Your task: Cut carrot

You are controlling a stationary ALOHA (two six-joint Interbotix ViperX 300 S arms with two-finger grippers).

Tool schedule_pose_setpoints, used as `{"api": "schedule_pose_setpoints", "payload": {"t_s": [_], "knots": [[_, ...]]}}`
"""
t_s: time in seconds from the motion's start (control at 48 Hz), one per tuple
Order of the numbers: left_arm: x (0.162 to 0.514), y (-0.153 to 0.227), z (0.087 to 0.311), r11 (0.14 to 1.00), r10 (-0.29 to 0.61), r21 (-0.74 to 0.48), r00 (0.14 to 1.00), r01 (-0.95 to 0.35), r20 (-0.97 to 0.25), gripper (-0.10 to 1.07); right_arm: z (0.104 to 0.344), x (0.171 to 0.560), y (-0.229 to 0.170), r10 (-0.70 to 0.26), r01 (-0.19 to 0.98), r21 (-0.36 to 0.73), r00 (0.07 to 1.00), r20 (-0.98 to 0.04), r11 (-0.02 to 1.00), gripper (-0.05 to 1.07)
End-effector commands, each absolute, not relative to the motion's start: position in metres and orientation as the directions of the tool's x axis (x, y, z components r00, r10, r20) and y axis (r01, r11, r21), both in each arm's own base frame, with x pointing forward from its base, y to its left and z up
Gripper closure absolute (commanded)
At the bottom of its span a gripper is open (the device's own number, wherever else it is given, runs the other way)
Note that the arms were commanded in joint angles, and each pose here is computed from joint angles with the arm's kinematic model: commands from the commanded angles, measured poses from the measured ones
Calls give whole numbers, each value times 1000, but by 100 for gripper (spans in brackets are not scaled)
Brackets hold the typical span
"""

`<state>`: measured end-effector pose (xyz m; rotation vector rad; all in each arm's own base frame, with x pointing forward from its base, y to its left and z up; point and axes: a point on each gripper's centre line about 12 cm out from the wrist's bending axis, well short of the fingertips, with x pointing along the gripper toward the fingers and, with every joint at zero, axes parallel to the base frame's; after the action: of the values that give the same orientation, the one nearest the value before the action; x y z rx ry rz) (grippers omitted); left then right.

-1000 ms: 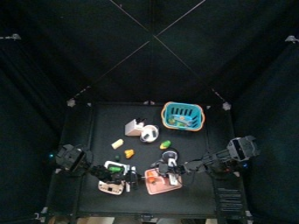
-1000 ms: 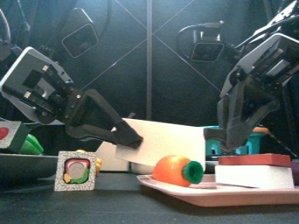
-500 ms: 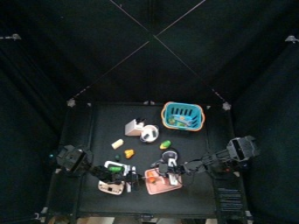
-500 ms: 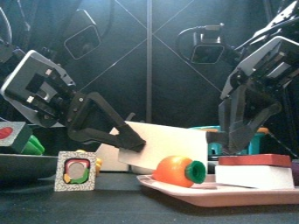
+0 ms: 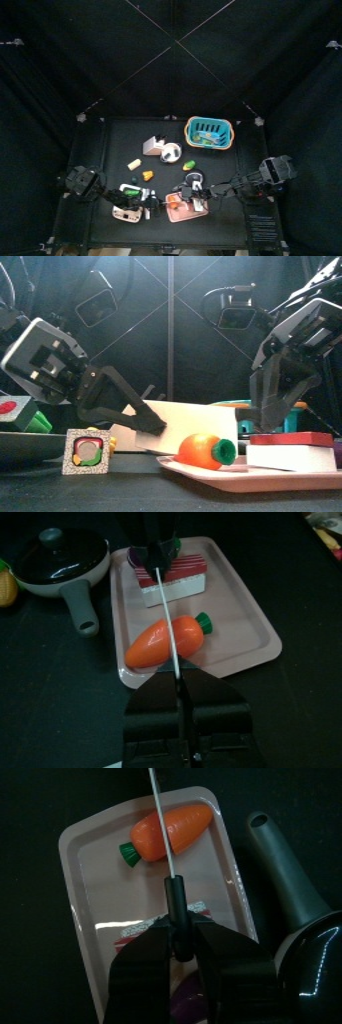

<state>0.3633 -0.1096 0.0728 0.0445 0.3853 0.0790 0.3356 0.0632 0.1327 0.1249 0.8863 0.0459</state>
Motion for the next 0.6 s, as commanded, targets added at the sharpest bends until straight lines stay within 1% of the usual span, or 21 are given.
{"api": "schedule_pose_setpoints", "payload": {"t_s": [0.0, 0.292, 0.438, 0.583], "knots": [[374, -112, 83, 996, 83, 42, 936, -73, -342, 75, 152, 350, 58, 89, 28, 148, 685, -723, 989, 61], [375, -112, 88, 997, 82, 40, 941, -73, -329, 75, 153, 351, 58, 88, 28, 147, 686, -722, 989, 61], [377, -114, 101, 997, 71, 30, 951, -65, -300, 75, 158, 351, 58, 91, 24, 150, 697, -711, 988, 61], [377, -115, 109, 998, 59, 28, 957, -53, -282, 75, 165, 351, 58, 93, 18, 150, 710, -698, 988, 61]]}}
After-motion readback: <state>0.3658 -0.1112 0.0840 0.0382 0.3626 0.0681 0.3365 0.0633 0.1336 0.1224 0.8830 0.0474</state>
